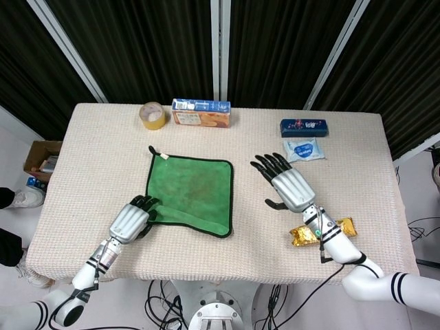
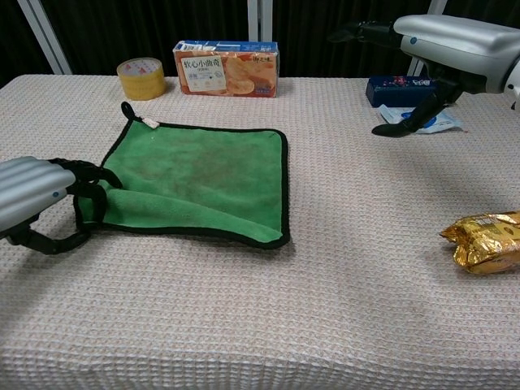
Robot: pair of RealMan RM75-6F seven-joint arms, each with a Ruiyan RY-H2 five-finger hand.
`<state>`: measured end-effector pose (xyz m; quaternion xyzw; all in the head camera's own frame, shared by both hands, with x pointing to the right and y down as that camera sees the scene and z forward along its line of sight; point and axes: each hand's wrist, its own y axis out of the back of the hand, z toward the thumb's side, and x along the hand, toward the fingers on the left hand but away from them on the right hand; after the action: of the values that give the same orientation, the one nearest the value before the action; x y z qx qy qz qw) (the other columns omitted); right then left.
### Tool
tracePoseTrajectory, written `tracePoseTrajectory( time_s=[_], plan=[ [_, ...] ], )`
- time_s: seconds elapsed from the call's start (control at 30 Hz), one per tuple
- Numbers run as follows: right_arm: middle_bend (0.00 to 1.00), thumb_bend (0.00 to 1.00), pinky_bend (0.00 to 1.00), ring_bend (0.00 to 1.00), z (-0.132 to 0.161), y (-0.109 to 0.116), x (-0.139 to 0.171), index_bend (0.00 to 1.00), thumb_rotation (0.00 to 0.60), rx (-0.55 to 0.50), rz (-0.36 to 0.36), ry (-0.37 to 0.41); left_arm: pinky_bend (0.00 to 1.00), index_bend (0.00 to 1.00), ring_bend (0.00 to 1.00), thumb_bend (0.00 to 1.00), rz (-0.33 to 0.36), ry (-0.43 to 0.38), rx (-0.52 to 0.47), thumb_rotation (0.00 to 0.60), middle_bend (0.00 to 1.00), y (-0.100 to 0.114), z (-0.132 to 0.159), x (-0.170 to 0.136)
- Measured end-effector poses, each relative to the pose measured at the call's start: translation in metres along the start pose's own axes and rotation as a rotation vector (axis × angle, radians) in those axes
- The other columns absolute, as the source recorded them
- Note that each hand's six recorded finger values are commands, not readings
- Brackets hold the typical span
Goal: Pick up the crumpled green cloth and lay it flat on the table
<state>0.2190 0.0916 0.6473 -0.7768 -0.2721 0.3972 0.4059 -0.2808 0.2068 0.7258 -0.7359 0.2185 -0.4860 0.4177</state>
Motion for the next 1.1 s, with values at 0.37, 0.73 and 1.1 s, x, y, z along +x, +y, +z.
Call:
tracePoseTrajectory(
  time_s=[0.37,0.73,1.1],
  plan=[
    [0.02,0.16,0.00,0.00,0.002,-0.001,0.002,0.00,0.600,-0.009,0.003,0.004,0.20,0.54,0.15,0.43,0.037,-0.002,-0.011,0.600,0.19,0.008,-0.008,-0.016],
    [0.02,0.16,0.00,0.00,0.001,-0.007,0.005,0.00,0.600,-0.007,0.020,-0.003,0.19,0.10,0.12,0.22,-0.065,0.021,-0.062,0.600,0.10,-0.003,-0.018,-0.038],
    [0.17,0.25,0.08,0.04,-0.048,0.027,0.046,0.12,0.600,0.042,-0.087,-0.163,0.19,0.11,0.12,0.18,0.127,0.273,-0.238,0.600,0.12,0.077,-0.100,-0.075]
  ],
)
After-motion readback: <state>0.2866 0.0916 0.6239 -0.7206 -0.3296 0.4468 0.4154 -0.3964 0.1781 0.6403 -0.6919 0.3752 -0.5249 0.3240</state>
